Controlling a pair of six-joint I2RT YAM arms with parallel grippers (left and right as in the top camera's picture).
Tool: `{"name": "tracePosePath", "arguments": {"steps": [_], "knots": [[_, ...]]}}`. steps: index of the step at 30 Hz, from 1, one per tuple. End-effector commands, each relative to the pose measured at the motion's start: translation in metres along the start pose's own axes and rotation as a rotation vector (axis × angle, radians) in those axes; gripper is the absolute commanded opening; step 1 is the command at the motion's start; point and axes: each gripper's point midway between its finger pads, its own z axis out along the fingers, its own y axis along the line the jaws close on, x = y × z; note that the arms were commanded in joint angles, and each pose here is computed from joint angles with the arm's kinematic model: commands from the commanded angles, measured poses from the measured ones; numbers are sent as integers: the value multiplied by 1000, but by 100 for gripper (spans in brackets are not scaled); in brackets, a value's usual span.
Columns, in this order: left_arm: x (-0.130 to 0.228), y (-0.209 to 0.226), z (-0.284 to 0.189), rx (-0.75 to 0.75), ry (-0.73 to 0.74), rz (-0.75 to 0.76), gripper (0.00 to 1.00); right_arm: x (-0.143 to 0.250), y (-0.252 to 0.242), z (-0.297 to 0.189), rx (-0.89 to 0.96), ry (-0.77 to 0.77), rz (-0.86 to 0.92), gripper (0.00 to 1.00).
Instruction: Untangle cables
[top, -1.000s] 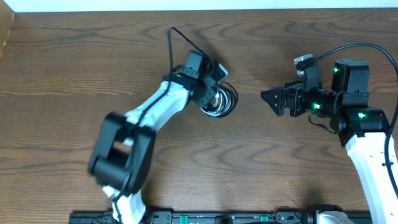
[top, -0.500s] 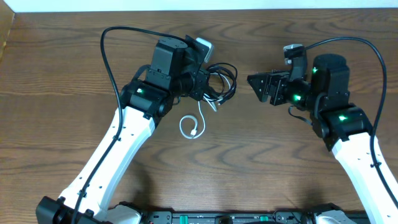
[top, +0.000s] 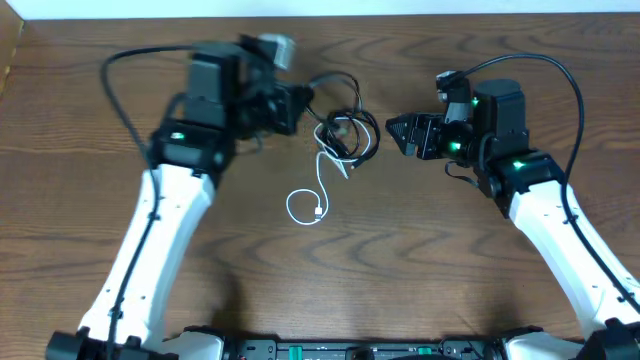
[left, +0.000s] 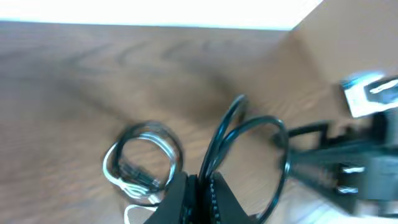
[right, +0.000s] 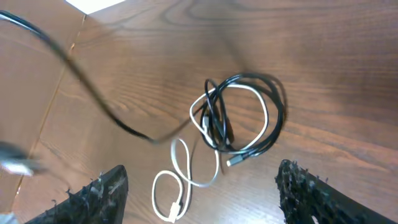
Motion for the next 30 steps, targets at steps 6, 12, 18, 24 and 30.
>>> {"name": "tracePosePath", "arguments": {"steps": [6,12,18,24,30], "knots": [[-41,-78,-80,314,-134,-9,8,-2,5,36,-42,-4,32,68],[-53,-72,-115,267,-227,13,7,3,5,69,-71,-4,84,58],[-47,-65,-112,252,-197,-26,7,27,-5,106,-72,52,129,51],[-44,-58,-103,247,-175,-48,7,50,-12,134,-72,92,124,48],[-37,-44,-87,235,-124,-100,8,74,-18,151,-25,133,120,33]]}}
